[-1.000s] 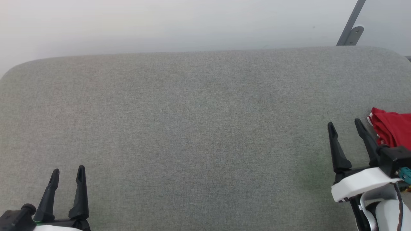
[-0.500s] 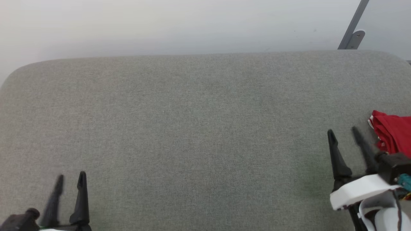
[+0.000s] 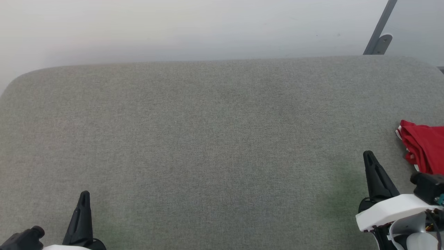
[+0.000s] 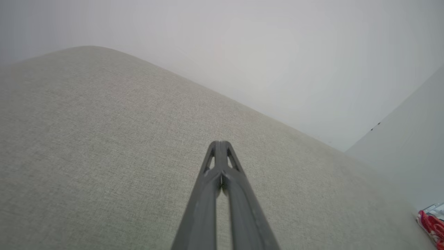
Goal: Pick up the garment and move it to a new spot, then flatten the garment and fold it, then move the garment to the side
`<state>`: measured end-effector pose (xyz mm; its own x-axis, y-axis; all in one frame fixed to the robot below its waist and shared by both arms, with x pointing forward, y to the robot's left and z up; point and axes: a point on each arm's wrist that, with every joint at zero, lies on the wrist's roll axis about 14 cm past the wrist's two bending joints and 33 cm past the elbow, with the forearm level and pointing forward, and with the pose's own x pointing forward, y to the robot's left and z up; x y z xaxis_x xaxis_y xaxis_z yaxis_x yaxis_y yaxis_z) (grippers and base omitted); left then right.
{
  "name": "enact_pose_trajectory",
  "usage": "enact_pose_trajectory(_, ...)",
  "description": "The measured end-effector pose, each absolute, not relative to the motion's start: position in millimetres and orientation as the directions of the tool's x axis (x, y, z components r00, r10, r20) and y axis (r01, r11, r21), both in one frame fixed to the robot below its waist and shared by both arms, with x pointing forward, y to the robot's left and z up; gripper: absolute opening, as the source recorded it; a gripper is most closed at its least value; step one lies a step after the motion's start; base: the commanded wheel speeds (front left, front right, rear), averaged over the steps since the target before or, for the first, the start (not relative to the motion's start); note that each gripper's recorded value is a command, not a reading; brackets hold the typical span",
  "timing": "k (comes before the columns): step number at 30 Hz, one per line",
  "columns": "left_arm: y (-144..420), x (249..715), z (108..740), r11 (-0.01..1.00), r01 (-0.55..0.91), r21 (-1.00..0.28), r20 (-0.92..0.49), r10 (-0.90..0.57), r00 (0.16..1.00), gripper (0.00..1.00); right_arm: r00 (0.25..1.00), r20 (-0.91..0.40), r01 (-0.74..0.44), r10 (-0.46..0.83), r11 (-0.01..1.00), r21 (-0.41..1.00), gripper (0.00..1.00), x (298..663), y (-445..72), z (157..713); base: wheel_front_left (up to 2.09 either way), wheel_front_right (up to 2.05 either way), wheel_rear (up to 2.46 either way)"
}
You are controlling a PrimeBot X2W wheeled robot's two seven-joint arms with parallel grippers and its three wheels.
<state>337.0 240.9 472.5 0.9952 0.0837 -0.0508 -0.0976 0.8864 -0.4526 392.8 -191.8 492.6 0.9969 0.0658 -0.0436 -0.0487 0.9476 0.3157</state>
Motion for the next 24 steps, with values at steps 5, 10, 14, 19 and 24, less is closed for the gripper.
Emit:
enact_pose_trajectory(5, 241, 339, 471, 0.857, -0.109, -0.504, -0.061, 0.091, 0.994, 0.00, 0.997, -0.048, -0.034, 0.056, 0.924, 0.382, 0.00, 392, -193, 492, 0.00, 0.00, 0.00)
enact_pose_trajectory(10, 240, 342, 471, 0.817, -0.117, -0.565, -0.067, 0.096, 0.993, 0.00, 0.998, -0.050, -0.017, 0.045, 0.889, 0.458, 0.00, 393, -195, 492, 0.00, 0.00, 0.00)
enact_pose_trajectory(14, 240, 346, 472, 0.785, -0.120, -0.608, -0.068, 0.099, 0.993, 0.00, 0.998, -0.053, -0.005, 0.038, 0.857, 0.515, 0.00, 392, -196, 492, 0.00, 0.00, 0.00)
enact_pose_trajectory(19, 237, 349, 472, 0.740, -0.124, -0.662, -0.075, 0.099, 0.992, 0.00, 0.998, -0.058, 0.008, 0.032, 0.815, 0.579, 0.00, 391, -196, 491, 0.00, 0.00, 0.00)
enact_pose_trajectory(24, 236, 350, 472, 0.695, -0.129, -0.707, -0.082, 0.100, 0.992, 0.00, 0.998, -0.059, 0.016, 0.028, 0.770, 0.638, 0.00, 392, -197, 491, 0.00, 0.00, 0.00)
